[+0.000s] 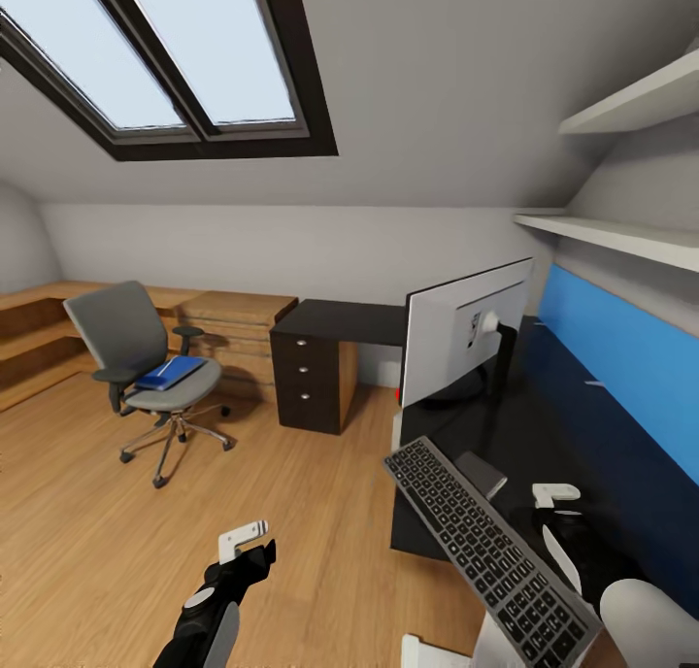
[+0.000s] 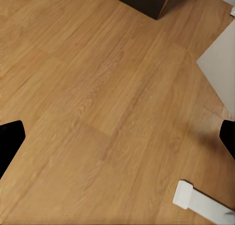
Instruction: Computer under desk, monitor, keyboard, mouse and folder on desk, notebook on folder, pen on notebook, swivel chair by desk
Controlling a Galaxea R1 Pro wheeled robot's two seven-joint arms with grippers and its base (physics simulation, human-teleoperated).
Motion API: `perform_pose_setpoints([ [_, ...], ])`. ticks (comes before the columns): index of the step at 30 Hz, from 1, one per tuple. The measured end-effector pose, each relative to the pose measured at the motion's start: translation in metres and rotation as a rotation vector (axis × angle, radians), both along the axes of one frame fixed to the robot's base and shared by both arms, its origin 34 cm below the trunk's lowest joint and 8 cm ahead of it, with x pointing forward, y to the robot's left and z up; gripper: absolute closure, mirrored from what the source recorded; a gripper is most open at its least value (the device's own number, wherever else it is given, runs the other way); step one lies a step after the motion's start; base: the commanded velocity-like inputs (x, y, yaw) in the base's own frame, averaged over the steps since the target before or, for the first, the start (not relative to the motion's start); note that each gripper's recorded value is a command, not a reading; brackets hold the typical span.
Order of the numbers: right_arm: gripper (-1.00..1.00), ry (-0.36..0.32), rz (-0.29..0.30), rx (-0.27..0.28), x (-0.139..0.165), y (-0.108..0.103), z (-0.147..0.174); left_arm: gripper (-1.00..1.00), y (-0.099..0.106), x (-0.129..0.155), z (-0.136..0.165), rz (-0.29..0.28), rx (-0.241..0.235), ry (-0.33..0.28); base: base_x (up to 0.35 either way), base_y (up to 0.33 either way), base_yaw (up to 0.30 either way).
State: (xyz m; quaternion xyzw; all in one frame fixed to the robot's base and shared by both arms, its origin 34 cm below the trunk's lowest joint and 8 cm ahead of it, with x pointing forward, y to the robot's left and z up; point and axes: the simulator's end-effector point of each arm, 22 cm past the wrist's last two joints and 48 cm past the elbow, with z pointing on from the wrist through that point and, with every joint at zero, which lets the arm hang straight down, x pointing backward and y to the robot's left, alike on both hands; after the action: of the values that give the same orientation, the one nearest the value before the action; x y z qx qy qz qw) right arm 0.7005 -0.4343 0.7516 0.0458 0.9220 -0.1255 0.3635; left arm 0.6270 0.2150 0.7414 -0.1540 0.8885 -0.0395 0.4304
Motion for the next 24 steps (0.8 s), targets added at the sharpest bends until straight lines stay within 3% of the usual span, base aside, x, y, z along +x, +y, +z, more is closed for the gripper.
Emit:
perform_pose_setpoints([
  [8, -1.00, 0.004, 0.012, -0.015, 0.0004, 0.0027, 0.0000, -1.00, 0.0001, -0.0001, 0.0002, 0.000, 0.001, 0.000, -0.045, 0.003, 0.000],
  [24, -1.00, 0.004, 0.013, -0.015, 0.0007, 0.0028, 0.0000, -1.00, -0.0004, 0.0000, 0.0002, 0.000, -0.001, 0.000, -0.141, 0.030, 0.000],
])
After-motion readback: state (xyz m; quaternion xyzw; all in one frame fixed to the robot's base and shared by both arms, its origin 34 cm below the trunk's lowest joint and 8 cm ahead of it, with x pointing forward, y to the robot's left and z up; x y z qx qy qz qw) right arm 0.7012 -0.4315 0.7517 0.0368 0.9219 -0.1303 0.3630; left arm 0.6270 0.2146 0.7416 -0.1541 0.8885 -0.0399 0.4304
